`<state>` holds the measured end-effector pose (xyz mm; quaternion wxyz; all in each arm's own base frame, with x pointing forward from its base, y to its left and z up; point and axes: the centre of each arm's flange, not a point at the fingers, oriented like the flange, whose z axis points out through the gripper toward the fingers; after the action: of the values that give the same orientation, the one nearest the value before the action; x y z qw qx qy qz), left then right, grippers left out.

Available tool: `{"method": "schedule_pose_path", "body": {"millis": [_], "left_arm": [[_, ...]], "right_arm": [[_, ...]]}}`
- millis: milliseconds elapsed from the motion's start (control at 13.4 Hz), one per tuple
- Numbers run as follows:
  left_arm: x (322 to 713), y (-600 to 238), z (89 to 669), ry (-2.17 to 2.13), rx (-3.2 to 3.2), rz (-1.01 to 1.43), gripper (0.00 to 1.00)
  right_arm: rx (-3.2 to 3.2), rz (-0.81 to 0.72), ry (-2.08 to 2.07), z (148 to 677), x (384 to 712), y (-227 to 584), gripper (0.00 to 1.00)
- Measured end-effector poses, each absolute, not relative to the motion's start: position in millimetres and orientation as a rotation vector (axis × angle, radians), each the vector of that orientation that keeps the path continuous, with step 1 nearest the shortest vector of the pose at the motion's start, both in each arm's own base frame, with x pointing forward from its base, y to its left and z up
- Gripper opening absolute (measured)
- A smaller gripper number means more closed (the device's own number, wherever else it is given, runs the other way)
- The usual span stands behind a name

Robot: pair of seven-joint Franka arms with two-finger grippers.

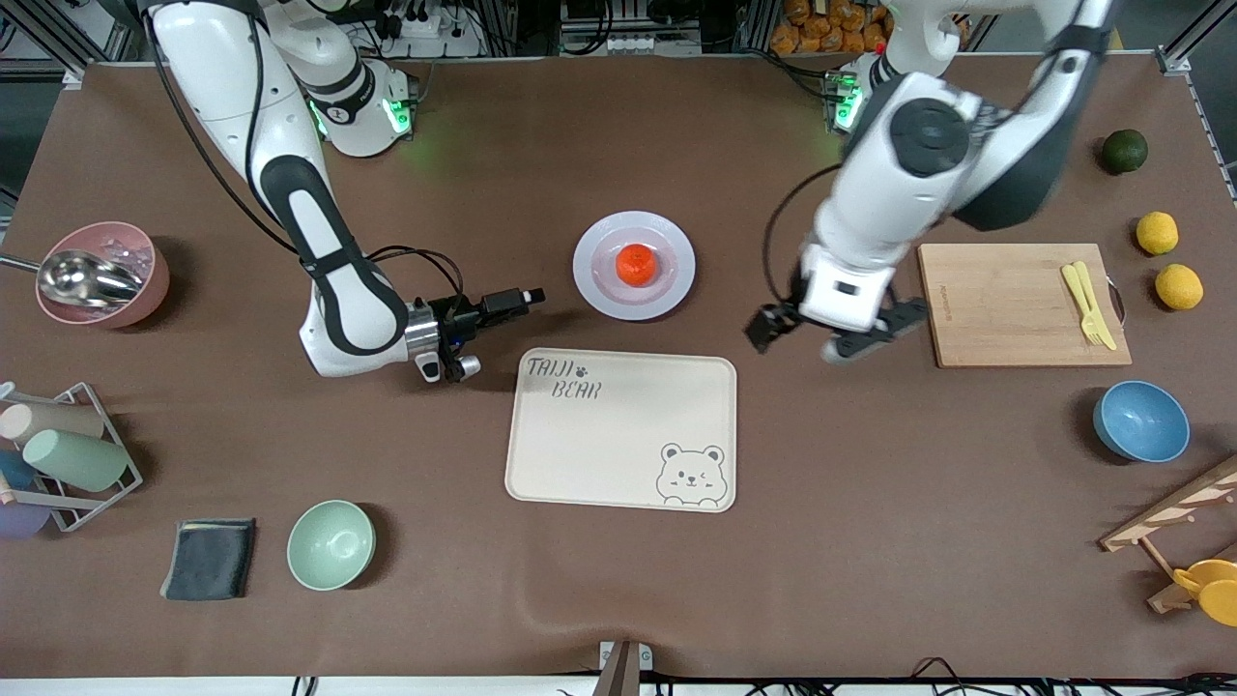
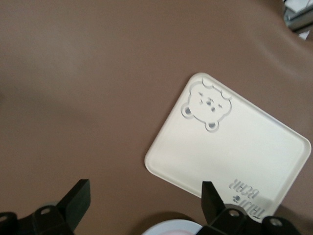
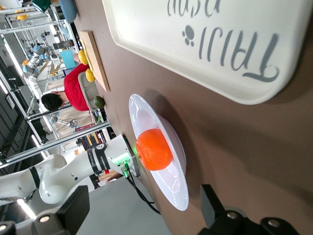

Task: Place orange and plate with both arms
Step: 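Withdraw the left gripper while the right gripper reaches the plate rim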

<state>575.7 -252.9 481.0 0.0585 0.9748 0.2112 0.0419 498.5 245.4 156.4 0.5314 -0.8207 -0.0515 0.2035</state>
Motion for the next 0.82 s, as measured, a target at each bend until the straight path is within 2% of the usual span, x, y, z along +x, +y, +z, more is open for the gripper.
{"method": "schedule_pose_path", "body": {"millis": [299, 523, 747, 822], "left_arm": [[606.0, -158.3, 526.2, 0.498, 3.033, 0.080, 1.00], [608.3, -111.9, 570.8, 0.390, 3.077, 0.059, 1.00], [595.1, -65.8, 602.7, 0.337, 3.138, 0.063, 1.00], [588.9, -55.1, 613.7, 0.310, 3.150, 0.072, 1.00]], "right_arm": [[-1.963, 0.463, -0.180, 147.0, 476.9, 273.7, 1.00], [-1.973, 0.454, -0.195, 131.8, 454.4, 284.5, 0.99], [-1.982, 0.446, -0.202, 120.1, 448.0, 284.7, 0.96], [-1.980, 0.446, -0.194, 117.4, 447.3, 284.4, 0.87]]}}
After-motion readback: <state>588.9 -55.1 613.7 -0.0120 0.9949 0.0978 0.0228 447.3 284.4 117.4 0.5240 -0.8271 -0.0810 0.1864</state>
